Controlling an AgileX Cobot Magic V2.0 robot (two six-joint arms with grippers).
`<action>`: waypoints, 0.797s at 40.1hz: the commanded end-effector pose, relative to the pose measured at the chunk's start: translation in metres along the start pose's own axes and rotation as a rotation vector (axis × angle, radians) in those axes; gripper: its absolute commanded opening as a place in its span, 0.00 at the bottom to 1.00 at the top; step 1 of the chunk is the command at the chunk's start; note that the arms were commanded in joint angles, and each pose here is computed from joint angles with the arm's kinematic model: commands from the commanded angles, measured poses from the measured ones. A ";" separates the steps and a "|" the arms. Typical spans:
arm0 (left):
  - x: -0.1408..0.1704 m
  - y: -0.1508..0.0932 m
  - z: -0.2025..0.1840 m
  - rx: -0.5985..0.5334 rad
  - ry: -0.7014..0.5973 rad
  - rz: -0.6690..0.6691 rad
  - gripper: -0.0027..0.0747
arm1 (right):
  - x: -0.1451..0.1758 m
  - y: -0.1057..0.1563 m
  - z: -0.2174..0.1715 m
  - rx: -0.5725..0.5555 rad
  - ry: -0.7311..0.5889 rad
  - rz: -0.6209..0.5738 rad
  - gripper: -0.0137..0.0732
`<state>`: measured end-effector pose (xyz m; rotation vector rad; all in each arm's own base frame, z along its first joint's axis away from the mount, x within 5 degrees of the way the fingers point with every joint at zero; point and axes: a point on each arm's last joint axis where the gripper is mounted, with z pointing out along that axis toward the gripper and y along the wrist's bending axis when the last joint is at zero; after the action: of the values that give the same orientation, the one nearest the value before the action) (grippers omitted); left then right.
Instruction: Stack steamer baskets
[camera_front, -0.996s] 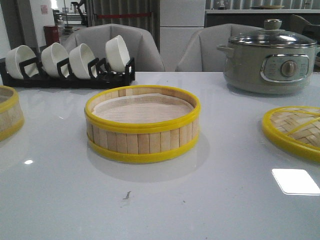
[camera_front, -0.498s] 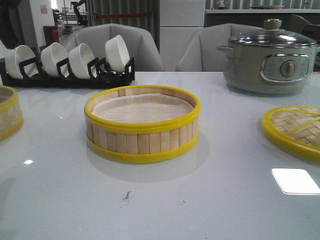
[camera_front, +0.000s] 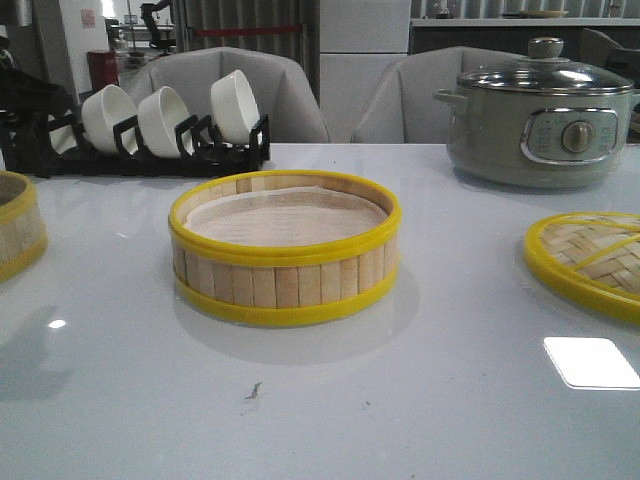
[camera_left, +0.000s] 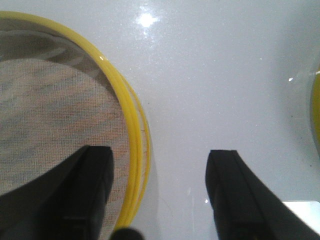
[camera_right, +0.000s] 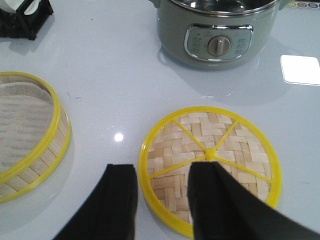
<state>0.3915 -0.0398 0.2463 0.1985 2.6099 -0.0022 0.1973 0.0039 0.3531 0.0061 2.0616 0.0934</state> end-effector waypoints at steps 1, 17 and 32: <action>-0.019 0.001 -0.018 -0.008 -0.119 -0.005 0.62 | -0.018 -0.001 -0.007 0.013 -0.106 -0.013 0.58; -0.015 0.001 0.017 -0.014 -0.037 -0.016 0.62 | -0.018 -0.001 -0.007 0.013 -0.105 -0.013 0.58; -0.011 0.001 0.030 -0.014 -0.001 -0.042 0.41 | -0.018 -0.001 -0.007 0.013 -0.108 -0.013 0.58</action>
<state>0.4125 -0.0407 0.1942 0.1670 2.7274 0.0134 0.1987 0.0039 0.3518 0.0064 2.0682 0.0937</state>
